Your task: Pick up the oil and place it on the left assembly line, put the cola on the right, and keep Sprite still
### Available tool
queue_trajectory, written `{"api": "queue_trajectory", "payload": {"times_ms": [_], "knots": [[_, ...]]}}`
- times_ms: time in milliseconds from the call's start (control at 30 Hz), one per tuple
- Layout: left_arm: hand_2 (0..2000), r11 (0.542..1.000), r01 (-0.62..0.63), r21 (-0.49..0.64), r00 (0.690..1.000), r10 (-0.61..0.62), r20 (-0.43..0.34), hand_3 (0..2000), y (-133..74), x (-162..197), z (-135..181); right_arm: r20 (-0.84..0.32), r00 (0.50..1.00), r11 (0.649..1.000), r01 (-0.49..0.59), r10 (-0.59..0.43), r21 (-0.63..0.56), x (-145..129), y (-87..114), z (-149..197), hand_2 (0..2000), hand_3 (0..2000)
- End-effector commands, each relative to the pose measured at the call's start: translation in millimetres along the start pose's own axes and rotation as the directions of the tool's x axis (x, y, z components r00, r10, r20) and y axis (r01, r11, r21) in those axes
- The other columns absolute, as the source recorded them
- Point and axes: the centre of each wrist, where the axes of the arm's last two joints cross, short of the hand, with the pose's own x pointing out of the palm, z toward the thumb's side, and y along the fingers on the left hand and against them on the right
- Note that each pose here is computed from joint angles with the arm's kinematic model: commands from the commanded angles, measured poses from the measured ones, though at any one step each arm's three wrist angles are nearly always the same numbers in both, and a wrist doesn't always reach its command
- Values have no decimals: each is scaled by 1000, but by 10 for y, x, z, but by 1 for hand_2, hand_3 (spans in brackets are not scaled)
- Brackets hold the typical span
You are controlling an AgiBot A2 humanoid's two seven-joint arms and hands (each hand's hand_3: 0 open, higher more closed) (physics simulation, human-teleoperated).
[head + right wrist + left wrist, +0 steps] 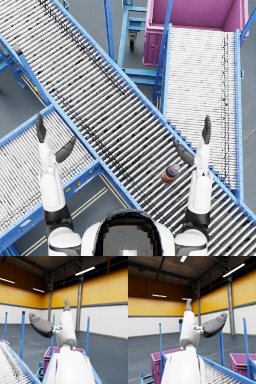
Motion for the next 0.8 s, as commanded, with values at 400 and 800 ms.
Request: {"api": "queue_trajectory", "payload": {"times_ms": [400, 800], "knots": [[0, 1000, -16, 25, 1000, 16, 1, 0, 65, -31, 45, 9, 1000, 1000, 6, -6, -21, 7, -64, 31, 0, 0], [0, 1000, -19, 9, 1000, 19, 10, 0, 12, -13, 15, 19, 1000, 1000, 18, -18, 6, 11, 17, -19, 0, 0]]}}
